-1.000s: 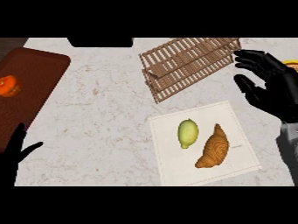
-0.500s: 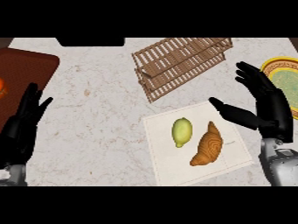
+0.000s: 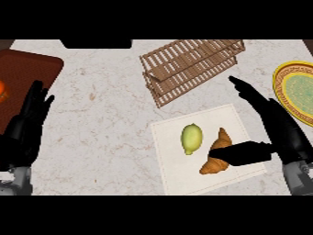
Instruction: Pick the croissant from the placemat and place it in the tiered shelf
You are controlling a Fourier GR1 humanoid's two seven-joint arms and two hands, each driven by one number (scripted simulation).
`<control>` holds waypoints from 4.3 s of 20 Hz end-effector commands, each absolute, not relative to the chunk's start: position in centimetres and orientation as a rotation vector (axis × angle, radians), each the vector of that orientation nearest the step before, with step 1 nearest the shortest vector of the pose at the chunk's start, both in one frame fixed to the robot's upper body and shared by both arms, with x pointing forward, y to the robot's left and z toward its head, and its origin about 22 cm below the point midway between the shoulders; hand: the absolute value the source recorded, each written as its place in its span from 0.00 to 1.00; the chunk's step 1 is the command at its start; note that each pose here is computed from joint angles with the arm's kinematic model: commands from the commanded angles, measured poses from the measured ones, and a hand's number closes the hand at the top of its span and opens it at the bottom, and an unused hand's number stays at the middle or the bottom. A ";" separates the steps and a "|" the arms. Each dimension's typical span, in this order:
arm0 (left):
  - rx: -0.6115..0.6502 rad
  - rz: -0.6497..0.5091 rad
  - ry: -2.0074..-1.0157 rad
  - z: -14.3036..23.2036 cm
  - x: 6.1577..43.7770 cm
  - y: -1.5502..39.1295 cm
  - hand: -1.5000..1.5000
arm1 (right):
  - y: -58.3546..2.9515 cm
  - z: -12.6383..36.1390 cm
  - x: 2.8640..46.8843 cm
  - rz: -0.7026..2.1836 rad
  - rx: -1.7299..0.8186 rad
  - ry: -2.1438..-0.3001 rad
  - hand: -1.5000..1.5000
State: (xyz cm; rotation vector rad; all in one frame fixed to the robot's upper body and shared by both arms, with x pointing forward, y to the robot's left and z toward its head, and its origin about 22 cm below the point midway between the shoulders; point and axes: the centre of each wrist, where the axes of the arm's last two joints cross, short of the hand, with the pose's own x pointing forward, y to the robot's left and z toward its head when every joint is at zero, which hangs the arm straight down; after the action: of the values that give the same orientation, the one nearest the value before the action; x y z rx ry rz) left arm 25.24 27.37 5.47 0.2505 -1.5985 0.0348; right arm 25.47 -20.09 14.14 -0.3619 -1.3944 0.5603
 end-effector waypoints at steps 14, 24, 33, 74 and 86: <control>0.221 0.000 -1.604 5.1 24.9 27.3 0.50 | -9.7 15.4 27.5 1.070 -0.858 -0.816 0.00; 0.251 0.025 -1.601 4.9 25.0 27.1 0.50 | -11.1 10.5 29.4 1.201 -1.045 -0.540 0.00; 0.261 0.047 -1.618 5.6 26.0 26.1 0.50 | -11.0 8.5 27.4 1.161 -1.016 -0.572 0.00; 0.238 0.032 -1.608 5.7 25.7 25.9 0.50 | -15.2 2.5 26.2 1.541 -0.812 -0.937 1.00; 0.244 0.045 -1.595 4.9 24.7 27.0 0.50 | -17.6 7.9 24.4 1.505 -0.432 -1.358 1.00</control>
State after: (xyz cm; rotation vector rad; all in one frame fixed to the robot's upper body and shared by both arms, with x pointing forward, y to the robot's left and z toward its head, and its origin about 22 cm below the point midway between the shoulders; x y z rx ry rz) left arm 25.38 27.01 5.41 0.2454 -1.6047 0.0422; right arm 25.47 -16.97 6.04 -0.5213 -1.2815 1.5314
